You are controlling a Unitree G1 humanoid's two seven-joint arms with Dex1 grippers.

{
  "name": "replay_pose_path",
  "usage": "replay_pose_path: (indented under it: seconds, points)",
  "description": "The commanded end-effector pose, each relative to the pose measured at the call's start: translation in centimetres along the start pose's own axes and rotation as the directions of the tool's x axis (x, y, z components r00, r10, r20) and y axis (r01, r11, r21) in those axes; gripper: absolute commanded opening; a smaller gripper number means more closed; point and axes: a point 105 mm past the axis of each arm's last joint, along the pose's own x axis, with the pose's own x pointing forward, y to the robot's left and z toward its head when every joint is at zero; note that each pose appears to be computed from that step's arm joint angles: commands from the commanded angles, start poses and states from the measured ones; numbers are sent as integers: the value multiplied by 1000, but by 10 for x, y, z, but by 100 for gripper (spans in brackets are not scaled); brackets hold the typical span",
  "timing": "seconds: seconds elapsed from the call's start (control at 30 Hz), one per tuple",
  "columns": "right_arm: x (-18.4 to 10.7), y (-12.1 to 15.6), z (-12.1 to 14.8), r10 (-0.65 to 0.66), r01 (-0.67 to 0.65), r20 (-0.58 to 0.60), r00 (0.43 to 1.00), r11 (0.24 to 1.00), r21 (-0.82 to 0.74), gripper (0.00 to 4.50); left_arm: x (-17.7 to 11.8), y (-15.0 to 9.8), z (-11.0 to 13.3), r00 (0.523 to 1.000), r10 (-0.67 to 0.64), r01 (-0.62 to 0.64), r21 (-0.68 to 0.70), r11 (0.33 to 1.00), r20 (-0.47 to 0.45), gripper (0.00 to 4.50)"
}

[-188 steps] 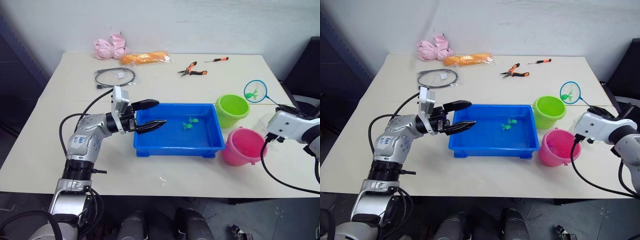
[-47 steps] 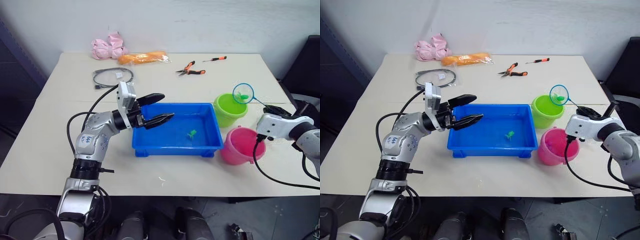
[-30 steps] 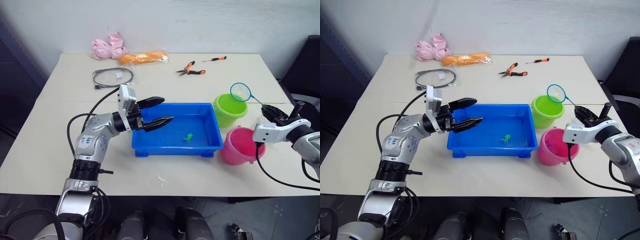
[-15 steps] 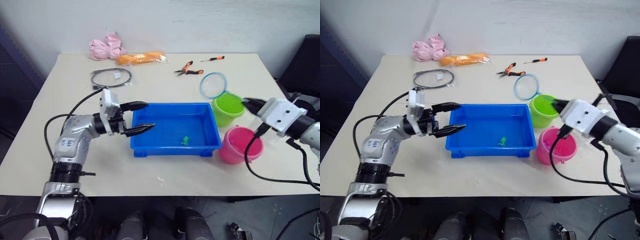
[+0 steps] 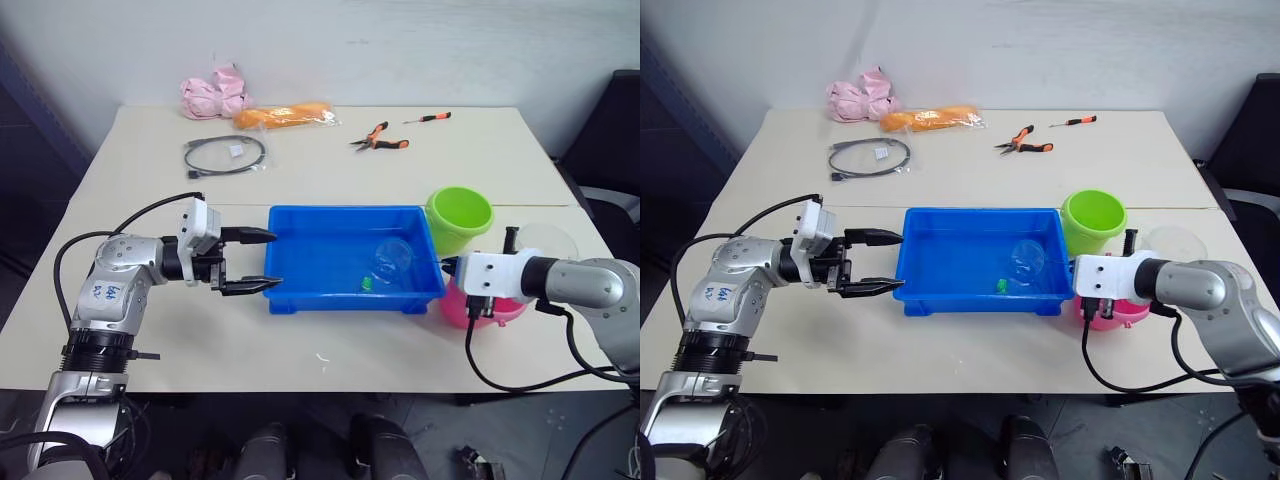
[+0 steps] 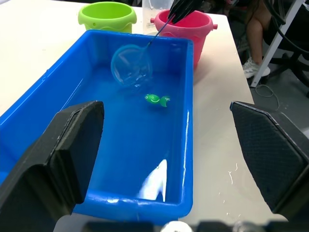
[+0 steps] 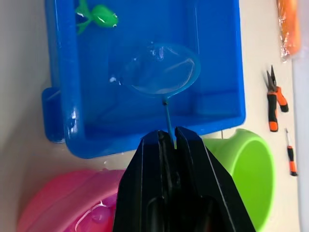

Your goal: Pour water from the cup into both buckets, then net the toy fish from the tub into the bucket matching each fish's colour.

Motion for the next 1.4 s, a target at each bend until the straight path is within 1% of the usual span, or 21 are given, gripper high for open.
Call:
replay_pose_path:
  seconds: [0.03, 0.07, 0.13, 0.23, 0.4, 0.47, 0.53, 0.6, 0.73, 0.83, 0.9, 1.0, 1.07, 1.13, 1.23, 1.3, 1.4]
  points:
    - [3, -1, 15, 18, -25, 75, 997, 996, 83, 0, -2, -1, 7, 1000, 7, -7, 34, 999, 6, 447]
    - [4, -1, 19, 33, -47, 100, 994, 988, 148, 0, -2, 0, 7, 1000, 16, -16, 36, 999, 6, 447]
    - [5, -1, 24, 55, -81, 126, 991, 973, 214, 0, -3, 2, 8, 1000, 29, -29, 41, 999, 7, 447]
    - [4, 3, 27, 144, -173, 130, 981, 953, 249, 0, -2, 3, 9, 999, 45, -46, 45, 998, 14, 447]
    - [3, 0, 42, 191, -259, 213, 958, 894, 365, 0, -2, 2, 14, 998, 54, -56, 50, 997, 41, 447]
    - [4, -5, 42, 178, -238, 202, 963, 912, 333, 0, -2, 3, 15, 997, 59, -61, 52, 997, 42, 447]
    - [7, -14, 31, 141, -169, 133, 981, 958, 231, 0, -3, 3, 15, 997, 64, -67, 54, 996, 43, 447]
    - [11, -20, 24, 110, -121, 86, 990, 982, 146, 0, -3, 3, 16, 997, 68, -71, 54, 996, 45, 447]
    - [18, -11, 19, 166, -166, 47, 985, 986, 8, 0, -4, 2, 15, 996, 75, -78, 53, 996, 45, 447]
    - [24, -3, 20, 211, -210, 44, 976, 977, -24, 0, -6, 1, 14, 996, 78, -80, 49, 996, 37, 447]
    - [26, 1, 23, 247, -247, 57, 967, 969, -17, 0, -7, 1, 13, 997, 77, -79, 47, 996, 30, 447]
    - [29, 6, 34, 296, -299, 99, 950, 954, 18, 0, -9, 1, 13, 997, 77, -79, 45, 996, 27, 447]
    - [35, 3, 51, 287, -312, 188, 939, 943, 117, 0, -10, 1, 12, 997, 78, -79, 42, 996, 22, 447]
    - [39, 2, 61, 288, -332, 231, 929, 926, 178, 0, -10, 1, 12, 997, 79, -80, 40, 996, 20, 447]
    - [43, 1, 64, 286, -349, 255, 924, 901, 256, 0, -11, 1, 12, 997, 81, -82, 38, 996, 18, 447]
    - [44, -6, 67, 245, -338, 280, 928, 871, 358, 0, -12, 2, 12, 996, 86, -86, 37, 996, 16, 447]
    - [44, -12, 67, 207, -320, 284, 936, 835, 447, 0, -13, 1, 12, 996, 91, -92, 36, 995, 14, 447]
